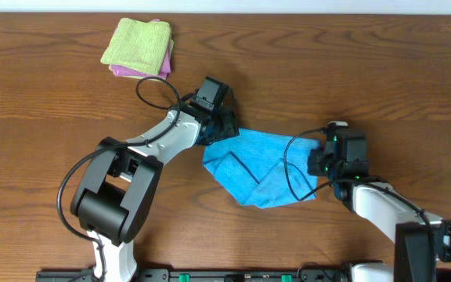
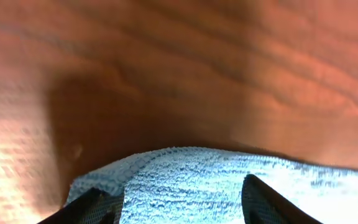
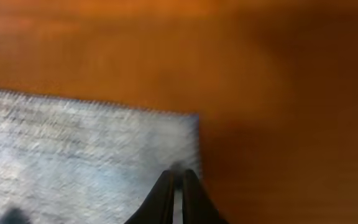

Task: Fold the cloth
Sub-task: 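Hold the cloth's top corners and pull them apart to spread it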

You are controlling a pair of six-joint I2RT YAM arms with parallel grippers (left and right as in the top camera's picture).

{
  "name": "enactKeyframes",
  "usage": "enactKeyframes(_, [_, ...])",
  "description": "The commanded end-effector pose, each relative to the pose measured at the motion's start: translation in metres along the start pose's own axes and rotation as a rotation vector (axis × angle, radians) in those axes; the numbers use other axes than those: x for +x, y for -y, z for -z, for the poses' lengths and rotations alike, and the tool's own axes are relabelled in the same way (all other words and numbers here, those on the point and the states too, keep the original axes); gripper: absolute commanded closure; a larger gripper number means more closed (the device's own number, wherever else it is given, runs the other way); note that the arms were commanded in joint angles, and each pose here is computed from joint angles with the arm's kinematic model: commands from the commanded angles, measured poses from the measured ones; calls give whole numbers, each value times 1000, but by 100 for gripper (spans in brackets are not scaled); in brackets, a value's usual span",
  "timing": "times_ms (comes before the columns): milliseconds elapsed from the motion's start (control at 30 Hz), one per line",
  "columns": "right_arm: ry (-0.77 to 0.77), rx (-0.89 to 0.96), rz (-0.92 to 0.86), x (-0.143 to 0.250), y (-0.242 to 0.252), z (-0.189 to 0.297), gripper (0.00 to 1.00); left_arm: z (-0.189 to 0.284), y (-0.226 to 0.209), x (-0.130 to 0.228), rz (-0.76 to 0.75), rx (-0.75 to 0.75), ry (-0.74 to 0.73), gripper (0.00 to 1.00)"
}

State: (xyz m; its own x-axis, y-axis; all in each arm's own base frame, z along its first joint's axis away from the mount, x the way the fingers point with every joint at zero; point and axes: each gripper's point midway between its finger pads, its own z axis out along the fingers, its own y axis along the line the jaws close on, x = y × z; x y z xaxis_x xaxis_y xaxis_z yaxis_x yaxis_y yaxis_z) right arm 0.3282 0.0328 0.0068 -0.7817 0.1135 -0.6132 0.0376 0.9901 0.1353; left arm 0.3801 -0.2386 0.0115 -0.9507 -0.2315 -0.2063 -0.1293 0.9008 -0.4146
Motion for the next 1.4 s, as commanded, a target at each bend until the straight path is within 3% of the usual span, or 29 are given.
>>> enactKeyframes(0, [80,103,-2,-17,15,0,98,-11,-18,-11,60,-78,67,38])
enactKeyframes(133, [178,102,5,-41,14,3,99,-10,-8,-22,88,-33,111,38])
enactKeyframes(233, [170,77,1,-39,9,3,99,-10,-4,-24,96,-19,120,38])
enactKeyframes(600, [-153,-174,-307,5,-39,13,98,-11,-10,-15,70,-45,86,38])
enactKeyframes(900, [-172,-78,-236,25,-40,-18,98,-11,-10,-18,70,-49,98,38])
enactKeyframes(1167, [-120,20,-207,20,-17,-49,98,-11,-8,-20,69,-41,106,38])
enactKeyframes(1367, [-84,63,-178,10,2,-58,99,-10,-18,-44,128,-98,238,41])
